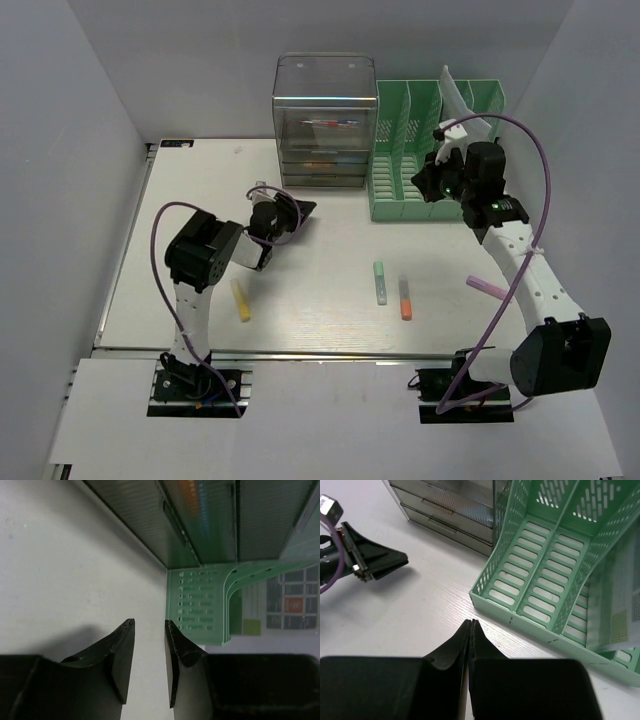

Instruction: Organize the desk

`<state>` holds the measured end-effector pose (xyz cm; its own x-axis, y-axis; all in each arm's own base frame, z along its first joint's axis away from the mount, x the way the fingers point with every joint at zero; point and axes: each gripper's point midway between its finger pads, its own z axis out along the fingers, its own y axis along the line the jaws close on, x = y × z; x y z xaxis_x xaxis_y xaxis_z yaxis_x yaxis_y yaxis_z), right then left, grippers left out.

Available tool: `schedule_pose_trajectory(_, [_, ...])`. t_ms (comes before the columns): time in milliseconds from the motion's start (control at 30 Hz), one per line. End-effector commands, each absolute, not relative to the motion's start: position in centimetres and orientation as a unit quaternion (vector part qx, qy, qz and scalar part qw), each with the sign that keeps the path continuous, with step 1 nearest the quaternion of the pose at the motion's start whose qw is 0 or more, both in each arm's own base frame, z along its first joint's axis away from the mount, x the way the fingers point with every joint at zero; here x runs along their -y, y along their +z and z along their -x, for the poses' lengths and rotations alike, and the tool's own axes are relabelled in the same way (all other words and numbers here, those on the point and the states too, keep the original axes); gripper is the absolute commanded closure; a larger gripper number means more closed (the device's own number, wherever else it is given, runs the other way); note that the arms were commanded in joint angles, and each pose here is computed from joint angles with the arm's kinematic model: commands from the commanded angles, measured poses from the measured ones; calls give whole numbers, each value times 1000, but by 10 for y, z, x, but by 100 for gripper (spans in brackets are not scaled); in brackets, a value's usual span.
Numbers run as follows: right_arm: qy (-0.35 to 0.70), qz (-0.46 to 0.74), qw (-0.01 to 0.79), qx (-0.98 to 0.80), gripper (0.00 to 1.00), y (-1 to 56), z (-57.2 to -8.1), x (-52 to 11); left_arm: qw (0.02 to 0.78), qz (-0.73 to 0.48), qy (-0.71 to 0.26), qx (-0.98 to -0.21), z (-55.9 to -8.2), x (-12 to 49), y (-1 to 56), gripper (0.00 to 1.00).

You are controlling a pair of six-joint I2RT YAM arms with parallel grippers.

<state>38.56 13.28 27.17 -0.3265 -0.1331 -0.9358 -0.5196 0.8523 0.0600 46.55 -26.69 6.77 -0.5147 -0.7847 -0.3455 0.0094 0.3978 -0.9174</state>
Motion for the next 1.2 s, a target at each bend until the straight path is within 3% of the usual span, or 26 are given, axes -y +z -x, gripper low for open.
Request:
schedule_pose_trajectory(0, [198,206,577,-765,100,299,-377,-132,458,289,-540,-644,-495,274,126,59])
schedule_pose_trajectory(667, [198,217,592,-751,100,300,-366,-127,474,335,-521,-626,-553,286,96,56])
schedule_pose_trajectory(1167, [194,219,591,-752,100,295,-368,-126,485,343,-518,-616,-571,288,86,63])
